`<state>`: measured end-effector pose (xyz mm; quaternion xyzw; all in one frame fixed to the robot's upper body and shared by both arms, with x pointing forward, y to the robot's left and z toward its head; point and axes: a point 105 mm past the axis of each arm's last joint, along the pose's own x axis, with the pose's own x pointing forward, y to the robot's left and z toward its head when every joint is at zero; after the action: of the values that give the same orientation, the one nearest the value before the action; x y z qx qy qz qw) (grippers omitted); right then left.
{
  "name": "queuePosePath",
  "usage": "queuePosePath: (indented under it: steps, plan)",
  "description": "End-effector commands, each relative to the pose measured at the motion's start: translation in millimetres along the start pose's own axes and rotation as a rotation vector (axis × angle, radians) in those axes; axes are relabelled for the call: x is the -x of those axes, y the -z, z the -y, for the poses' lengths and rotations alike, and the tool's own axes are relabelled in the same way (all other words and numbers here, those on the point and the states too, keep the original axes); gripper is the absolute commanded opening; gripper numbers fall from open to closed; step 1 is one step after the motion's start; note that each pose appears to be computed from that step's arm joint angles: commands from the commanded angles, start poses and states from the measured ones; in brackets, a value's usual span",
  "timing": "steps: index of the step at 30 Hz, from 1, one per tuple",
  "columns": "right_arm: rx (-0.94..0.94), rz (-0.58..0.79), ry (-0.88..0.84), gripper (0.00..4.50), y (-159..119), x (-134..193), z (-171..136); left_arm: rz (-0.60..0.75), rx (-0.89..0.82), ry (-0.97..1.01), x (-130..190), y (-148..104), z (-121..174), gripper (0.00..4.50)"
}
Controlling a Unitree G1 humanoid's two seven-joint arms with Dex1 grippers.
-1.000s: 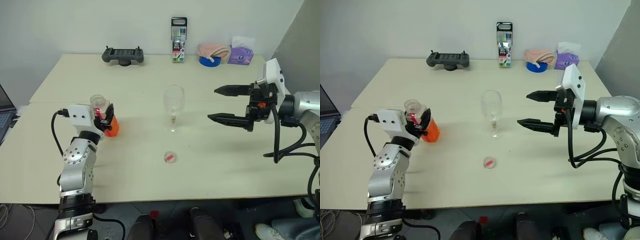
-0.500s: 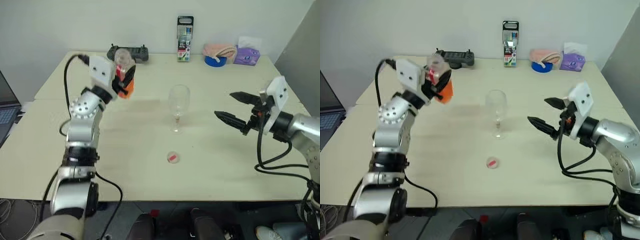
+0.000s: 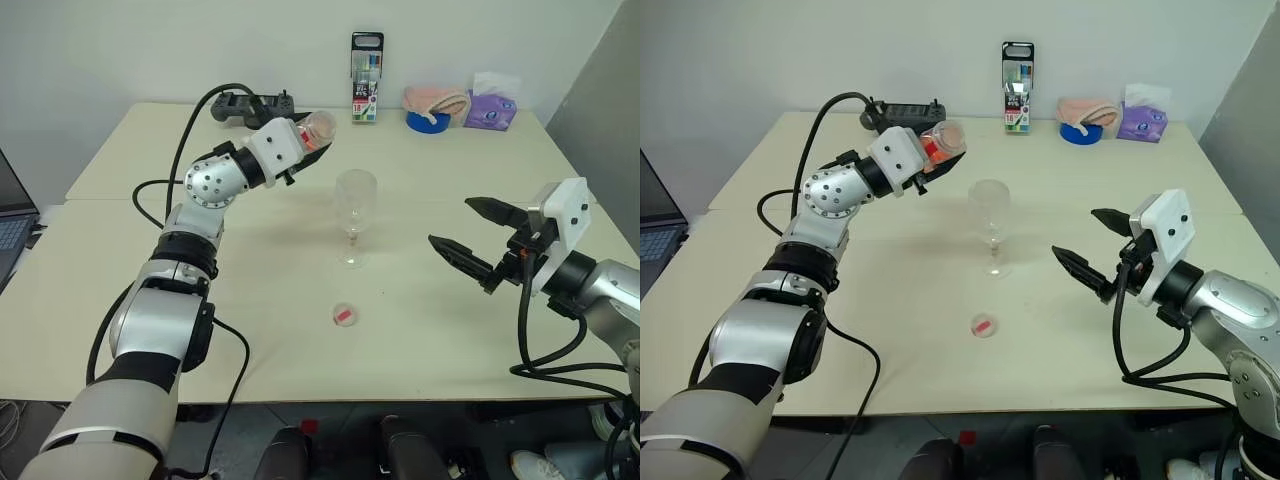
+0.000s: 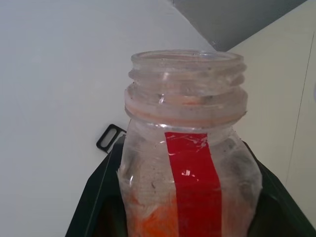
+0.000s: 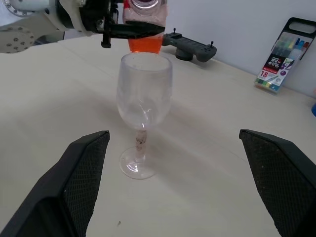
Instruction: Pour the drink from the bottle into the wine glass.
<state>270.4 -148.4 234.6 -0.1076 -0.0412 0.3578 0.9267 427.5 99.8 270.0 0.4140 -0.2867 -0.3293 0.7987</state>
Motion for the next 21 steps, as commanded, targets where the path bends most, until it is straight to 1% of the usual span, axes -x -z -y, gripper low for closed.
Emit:
queuePosePath:
  steps: [1,7,12,21]
  plan:
    - [0.025,0.026,0.01,4.5,-8.4,5.1,-2.8,0.07,-0.111,0.002,-11.1,-21.4,-7.9,1.87]
    - [0.018,0.018,0.047,4.5,-4.6,8.6,-3.1,0.051,-0.177,0.035,-15.8,-21.1,-4.7,1.84]
    - [0.001,0.009,0.079,4.5,1.1,12.4,-3.9,0.017,-0.253,0.012,-17.4,-17.4,-6.2,1.84]
    - [0.015,0.008,0.103,4.5,-0.9,14.0,3.1,0.033,-0.395,-0.006,-15.8,-21.4,-9.6,1.84]
